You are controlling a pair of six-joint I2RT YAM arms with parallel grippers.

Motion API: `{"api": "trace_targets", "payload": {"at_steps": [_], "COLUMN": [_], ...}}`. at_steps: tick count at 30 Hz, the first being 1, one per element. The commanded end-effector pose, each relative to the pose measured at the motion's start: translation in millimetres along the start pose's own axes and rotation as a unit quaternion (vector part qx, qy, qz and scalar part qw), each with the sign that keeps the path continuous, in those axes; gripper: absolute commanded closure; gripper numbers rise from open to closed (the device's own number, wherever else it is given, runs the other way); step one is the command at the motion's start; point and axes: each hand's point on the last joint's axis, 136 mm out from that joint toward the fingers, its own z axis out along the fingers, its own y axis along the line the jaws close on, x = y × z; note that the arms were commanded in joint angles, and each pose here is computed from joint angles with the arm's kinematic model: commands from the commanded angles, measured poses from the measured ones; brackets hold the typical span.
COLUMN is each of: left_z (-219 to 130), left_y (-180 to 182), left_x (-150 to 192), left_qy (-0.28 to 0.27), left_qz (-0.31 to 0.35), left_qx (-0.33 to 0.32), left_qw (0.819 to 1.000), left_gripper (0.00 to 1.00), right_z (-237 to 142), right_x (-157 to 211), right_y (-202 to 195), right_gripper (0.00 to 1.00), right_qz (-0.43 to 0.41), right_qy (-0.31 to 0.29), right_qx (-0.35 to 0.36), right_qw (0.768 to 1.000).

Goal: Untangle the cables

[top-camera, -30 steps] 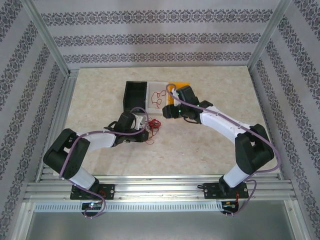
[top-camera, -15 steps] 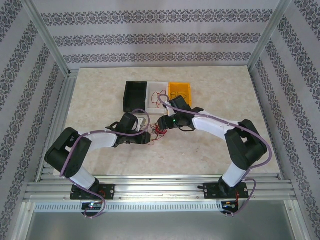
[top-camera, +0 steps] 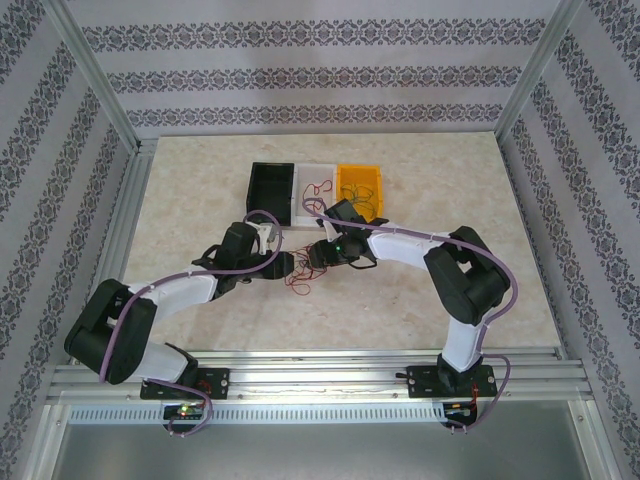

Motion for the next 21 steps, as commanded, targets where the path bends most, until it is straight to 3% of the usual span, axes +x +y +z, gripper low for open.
{"api": "trace_targets", "payload": {"at_steps": [1, 4, 12, 17, 19, 21], "left_z": [-1, 2, 20, 26, 12, -13], "left_y": [-3, 1, 6, 15, 23, 22], "left_x": [8, 14, -2, -12, -30, -52], "left_qy": [0.032, 0.045, 0.001, -0.007, -0.044, -0.099], "left_qz": [0.004, 0.002, -0.028, -0.040, -0.050, -0.051], "left_qx": [0.006, -0.001, 0.005, -0.030, -0.077, -0.101], "left_qw": [0.999, 0.999, 1.000, 0.999, 0.995, 0.989], "left_gripper": [0.50, 0.53, 0.67, 0.84, 0.98, 1.00], "right_z": [3, 3, 2, 5, 7, 8], "right_x": [0, 0, 1, 5, 7, 9], "right_y": [-5, -6, -6, -14, -24, -41], "right_gripper": [0.46, 0.46, 0.47, 0.47, 0.48, 0.48], "right_qz": [0.016, 0.017, 0.018, 0.033, 0.055, 0.087], "right_qy": [0.000, 0.000, -0.001, 0.004, 0.007, 0.010], "right_qx": [0.011, 0.011, 0.009, 0.019, 0.027, 0.043], "right_qw": [1.000, 1.000, 1.000, 0.999, 0.998, 0.995]}}
